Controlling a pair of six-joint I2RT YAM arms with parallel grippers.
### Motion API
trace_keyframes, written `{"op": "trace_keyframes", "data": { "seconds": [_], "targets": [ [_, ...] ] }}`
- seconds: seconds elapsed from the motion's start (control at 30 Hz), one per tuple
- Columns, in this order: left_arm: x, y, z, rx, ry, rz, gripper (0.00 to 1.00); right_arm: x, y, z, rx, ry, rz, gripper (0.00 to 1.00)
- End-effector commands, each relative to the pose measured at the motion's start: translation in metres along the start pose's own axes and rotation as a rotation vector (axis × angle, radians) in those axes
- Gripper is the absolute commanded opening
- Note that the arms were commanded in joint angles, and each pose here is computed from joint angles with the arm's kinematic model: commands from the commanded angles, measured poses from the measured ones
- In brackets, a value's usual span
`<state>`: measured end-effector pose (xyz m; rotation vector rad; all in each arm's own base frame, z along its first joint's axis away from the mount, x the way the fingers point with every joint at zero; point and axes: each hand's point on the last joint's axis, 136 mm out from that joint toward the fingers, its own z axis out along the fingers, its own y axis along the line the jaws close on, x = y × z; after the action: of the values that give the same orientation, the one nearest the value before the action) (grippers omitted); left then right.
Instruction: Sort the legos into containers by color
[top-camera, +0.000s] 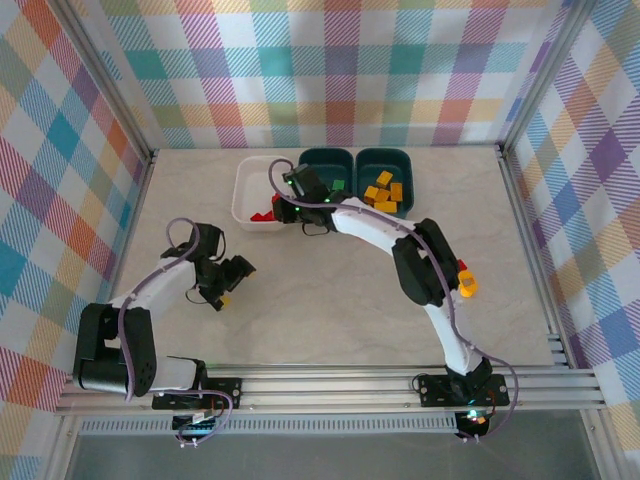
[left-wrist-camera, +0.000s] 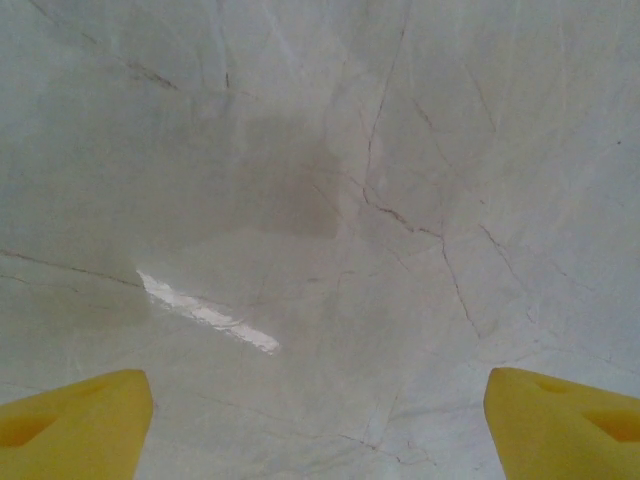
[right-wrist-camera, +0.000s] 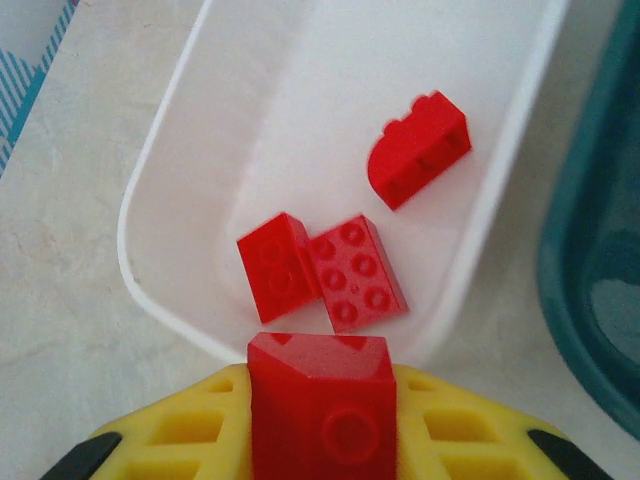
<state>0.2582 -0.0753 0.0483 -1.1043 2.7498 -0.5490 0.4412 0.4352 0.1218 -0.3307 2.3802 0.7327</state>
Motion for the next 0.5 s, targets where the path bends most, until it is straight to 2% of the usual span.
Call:
{"op": "trace_keyframes", "data": {
  "seconds": [0.0, 0.1, 0.2, 0.3, 0.4, 0.47],
  "targets": [
    [0.005, -0.005, -0.008, 0.041, 0.008, 0.025, 0.86, -0.017, 0.013, 0.001, -0.009, -0.034, -0.045, 0.24],
    [0.005, -0.006, -0.011, 0.048, -0.002, 0.030, 0.86, -0.023, 0.010, 0.011, 0.021, -0.042, -0.045, 0.24],
    [0.005, -0.008, -0.014, 0.049, 0.000, 0.047, 0.86, -0.019, 0.002, 0.030, 0.069, 0.005, -0.053, 0.28],
    [0.004, -0.012, -0.018, 0.047, 0.012, 0.070, 0.86, -0.014, -0.004, 0.040, 0.113, 0.051, -0.065, 0.50],
    [0.003, -0.017, -0.023, 0.050, 0.010, 0.090, 0.86, -0.026, 0.002, 0.025, 0.120, 0.011, -0.100, 0.60],
    [0.002, -0.021, -0.026, 0.064, 0.004, 0.094, 0.86, -0.040, 0.010, 0.005, 0.111, -0.035, -0.116, 0.62]
  ]
}}
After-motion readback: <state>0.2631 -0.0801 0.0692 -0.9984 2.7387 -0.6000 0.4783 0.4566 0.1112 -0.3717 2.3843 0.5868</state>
